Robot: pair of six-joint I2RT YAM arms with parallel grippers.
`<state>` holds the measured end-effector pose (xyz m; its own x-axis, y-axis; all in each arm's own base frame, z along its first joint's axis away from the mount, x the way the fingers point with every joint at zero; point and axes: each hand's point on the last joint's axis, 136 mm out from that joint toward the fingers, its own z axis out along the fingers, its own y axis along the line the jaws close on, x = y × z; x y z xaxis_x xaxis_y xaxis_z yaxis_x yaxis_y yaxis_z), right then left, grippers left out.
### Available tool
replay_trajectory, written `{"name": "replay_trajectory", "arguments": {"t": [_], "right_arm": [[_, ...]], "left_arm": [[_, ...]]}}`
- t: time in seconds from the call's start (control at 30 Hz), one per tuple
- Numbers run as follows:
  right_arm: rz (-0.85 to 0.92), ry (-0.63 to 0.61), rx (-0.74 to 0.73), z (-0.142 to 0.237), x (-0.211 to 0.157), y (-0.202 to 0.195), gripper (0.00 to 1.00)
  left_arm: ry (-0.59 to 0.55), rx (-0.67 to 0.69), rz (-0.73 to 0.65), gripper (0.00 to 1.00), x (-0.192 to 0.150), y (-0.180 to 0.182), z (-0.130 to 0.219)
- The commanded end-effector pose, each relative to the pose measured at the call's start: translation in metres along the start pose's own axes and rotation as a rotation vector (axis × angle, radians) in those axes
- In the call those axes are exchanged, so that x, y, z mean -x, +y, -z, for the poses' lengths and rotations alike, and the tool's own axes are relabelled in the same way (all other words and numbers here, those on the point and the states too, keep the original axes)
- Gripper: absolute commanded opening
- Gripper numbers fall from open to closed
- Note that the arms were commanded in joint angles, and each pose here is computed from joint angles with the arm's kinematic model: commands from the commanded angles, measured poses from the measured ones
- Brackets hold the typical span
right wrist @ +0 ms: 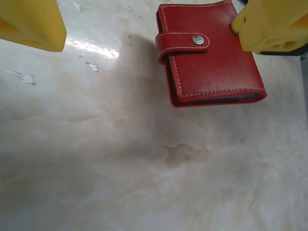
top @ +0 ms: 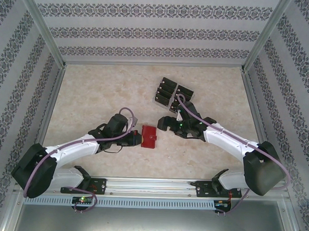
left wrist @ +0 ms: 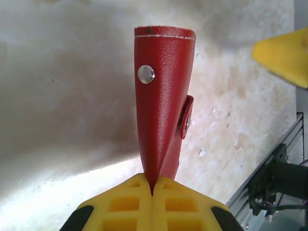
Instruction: Put the credit cards into the card holder
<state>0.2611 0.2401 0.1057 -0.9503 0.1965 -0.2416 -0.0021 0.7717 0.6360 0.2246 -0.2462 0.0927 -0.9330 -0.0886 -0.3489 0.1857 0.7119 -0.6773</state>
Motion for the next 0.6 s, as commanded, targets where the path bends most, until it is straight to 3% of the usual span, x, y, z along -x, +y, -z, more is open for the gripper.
{"name": "replay_trajectory", "arguments": {"t": [0.0, 0.3, 0.57], "right_arm": [[0.045, 0.028, 0.090, -0.002, -0.006, 0.019, 0.91], [0.046, -0.060, -0.026, 0.009, -0.002, 0.016, 0.78], [0.114, -0.064, -0.040, -0.004, 0.003, 0.043, 0.66]], "left_arm": [[-0.096, -0.046, -0.050, 0.00, 0.026, -0.025, 0.009], [-0.201, 0.011, -0.006, 0.00, 0.051, -0.025, 0.017], [-0.212, 0.006, -0.009, 0.00, 0.057, -0.031, 0.019]]}}
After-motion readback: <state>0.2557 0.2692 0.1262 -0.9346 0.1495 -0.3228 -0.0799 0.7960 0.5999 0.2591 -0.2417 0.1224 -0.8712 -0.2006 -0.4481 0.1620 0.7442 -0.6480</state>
